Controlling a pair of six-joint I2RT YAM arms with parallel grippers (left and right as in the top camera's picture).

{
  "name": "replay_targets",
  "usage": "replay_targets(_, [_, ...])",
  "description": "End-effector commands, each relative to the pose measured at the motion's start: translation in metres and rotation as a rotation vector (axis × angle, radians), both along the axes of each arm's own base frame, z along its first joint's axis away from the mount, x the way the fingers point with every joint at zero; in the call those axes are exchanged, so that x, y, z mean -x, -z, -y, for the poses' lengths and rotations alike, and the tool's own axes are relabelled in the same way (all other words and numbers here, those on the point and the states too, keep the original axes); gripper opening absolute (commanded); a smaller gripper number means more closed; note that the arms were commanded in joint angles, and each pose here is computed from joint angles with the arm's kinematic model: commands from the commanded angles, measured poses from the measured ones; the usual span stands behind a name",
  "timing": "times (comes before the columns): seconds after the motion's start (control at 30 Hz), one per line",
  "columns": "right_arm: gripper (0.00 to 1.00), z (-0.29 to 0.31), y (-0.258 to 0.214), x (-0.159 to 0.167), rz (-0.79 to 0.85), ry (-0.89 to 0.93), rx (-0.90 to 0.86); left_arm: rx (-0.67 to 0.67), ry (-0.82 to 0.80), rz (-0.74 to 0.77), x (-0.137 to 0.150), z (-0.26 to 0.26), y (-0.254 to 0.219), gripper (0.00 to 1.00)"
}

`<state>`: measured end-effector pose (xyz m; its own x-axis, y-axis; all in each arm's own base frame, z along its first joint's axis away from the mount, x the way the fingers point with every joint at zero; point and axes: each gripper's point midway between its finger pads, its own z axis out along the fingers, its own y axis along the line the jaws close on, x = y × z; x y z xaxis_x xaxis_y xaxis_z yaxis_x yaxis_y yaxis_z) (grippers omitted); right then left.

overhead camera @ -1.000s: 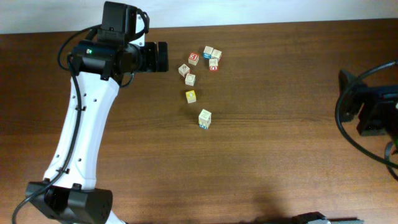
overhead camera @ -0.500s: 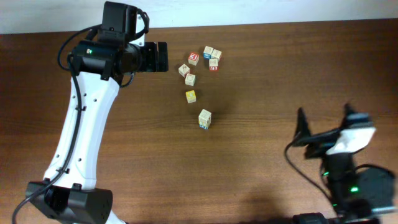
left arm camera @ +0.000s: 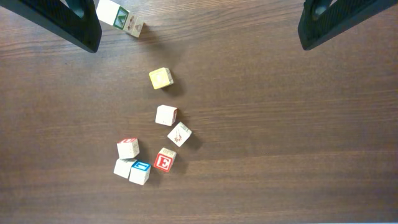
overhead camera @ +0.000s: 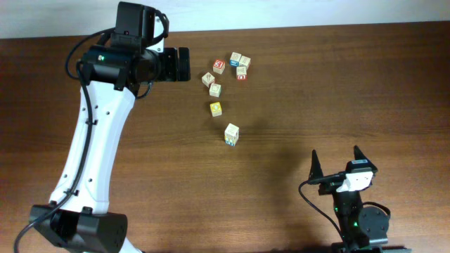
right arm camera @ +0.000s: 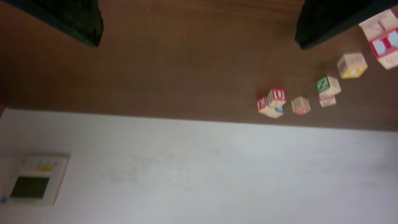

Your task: Rotate 3 blocks

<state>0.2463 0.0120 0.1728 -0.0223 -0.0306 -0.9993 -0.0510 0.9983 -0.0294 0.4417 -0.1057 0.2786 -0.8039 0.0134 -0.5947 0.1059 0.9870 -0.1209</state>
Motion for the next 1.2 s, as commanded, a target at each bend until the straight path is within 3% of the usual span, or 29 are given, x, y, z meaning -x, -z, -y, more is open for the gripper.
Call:
replay_targets(0.0, [0.98,0.001,0.016,0.000,-0.051,0.003,0.002,-0.011,0.011,0.008,-0.002,0.000,-0.001,0.99])
replay_targets(0.97, [0.98,0.002,0.017,0.000,-0.053,0.008,0.002,-0.019,0.010,0.003,-0.001,-0.001,0.000,0.99])
replay_targets(1.17, [0.98,0.002,0.017,0.000,-0.053,0.008,0.002,-0.079,-0.038,0.129,0.011,-0.021,-0.032,0.99])
